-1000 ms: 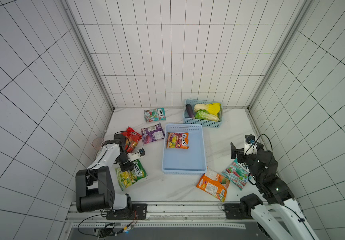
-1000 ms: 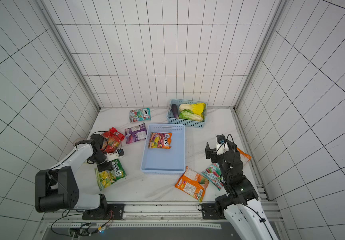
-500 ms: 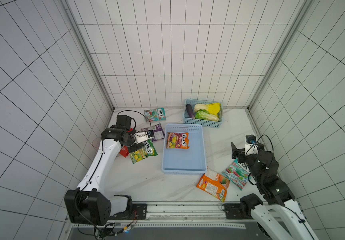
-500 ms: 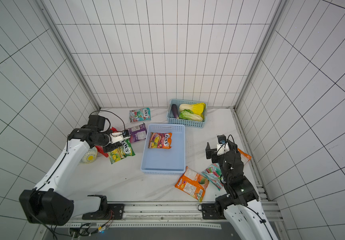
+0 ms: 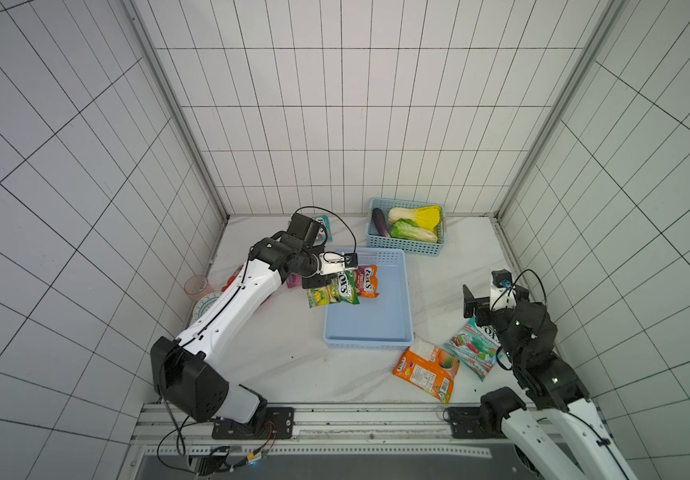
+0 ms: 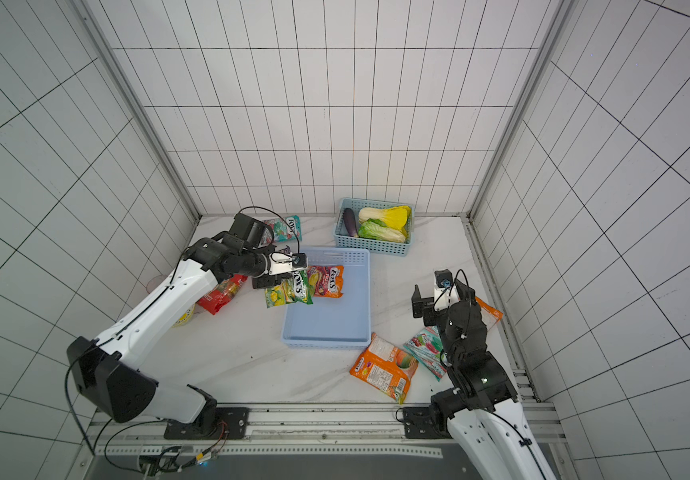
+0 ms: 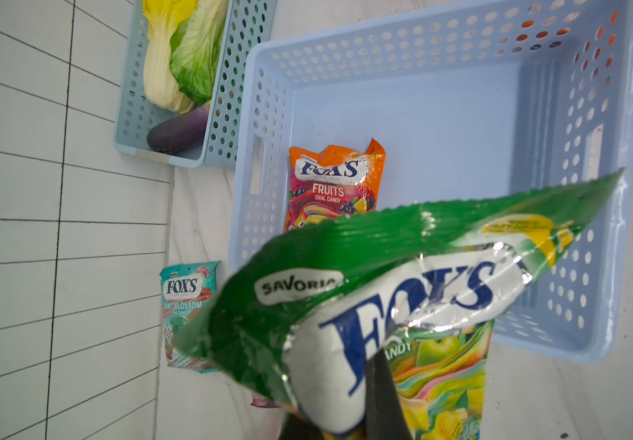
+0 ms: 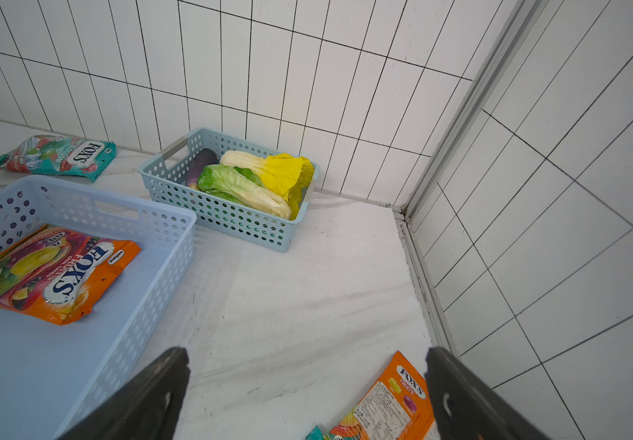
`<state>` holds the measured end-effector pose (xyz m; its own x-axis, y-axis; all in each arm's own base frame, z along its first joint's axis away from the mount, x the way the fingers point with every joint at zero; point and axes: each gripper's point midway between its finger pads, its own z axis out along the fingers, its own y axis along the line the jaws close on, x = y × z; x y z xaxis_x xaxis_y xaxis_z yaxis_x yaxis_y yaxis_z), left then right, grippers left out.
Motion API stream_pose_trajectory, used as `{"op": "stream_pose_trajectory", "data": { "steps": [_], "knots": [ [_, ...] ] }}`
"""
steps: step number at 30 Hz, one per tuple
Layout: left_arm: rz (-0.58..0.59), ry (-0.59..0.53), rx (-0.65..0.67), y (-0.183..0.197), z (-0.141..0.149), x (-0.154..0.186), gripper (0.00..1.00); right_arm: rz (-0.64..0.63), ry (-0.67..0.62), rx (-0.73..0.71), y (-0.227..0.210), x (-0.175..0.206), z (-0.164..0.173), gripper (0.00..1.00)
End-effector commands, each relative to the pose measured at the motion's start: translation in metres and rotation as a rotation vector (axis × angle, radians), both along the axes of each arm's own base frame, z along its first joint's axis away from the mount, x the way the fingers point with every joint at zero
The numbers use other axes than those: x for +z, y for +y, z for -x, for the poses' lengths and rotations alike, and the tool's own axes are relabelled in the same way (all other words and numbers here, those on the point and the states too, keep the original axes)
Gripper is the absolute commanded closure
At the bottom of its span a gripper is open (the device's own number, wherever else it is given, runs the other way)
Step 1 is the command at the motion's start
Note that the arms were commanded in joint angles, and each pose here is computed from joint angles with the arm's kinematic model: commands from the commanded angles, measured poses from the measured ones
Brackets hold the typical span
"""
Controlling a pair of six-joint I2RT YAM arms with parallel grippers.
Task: Put the candies in the basket
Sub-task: Place the candy in the basket.
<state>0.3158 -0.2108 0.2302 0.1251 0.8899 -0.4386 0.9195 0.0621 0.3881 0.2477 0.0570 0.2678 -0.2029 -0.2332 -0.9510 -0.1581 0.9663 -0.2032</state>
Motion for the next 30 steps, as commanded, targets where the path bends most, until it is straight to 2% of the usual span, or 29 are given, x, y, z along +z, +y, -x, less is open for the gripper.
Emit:
{"op": "stream_pose_trajectory", "data": {
  "steps": [1, 12, 17, 24, 30],
  "knots": [
    [0.006, -0.028, 0.013, -0.019, -0.01, 0.004, 1.0, 0.004, -0.005, -0.009, -0.001, -0.004, 0.0, 0.01],
    [-0.123, 0.043, -0.034, -0.067, 0.003, -0.046, 1.0, -0.007, -0.01, -0.001, 0.0, -0.003, 0.001, 0.01],
    [-0.228, 0.059, -0.027, -0.074, 0.005, -0.078, 1.0, -0.006, -0.014, -0.012, -0.002, -0.003, 0.001, 0.01],
    [-0.224, 0.173, -0.005, -0.083, 0.018, -0.105, 1.0, -0.013, -0.022, -0.009, -0.002, -0.002, 0.002, 0.01],
    [-0.279, 0.244, -0.019, -0.077, 0.031, -0.134, 1.0, -0.018, -0.031, -0.009, -0.002, 0.0, 0.004, 0.01]
  ]
}}
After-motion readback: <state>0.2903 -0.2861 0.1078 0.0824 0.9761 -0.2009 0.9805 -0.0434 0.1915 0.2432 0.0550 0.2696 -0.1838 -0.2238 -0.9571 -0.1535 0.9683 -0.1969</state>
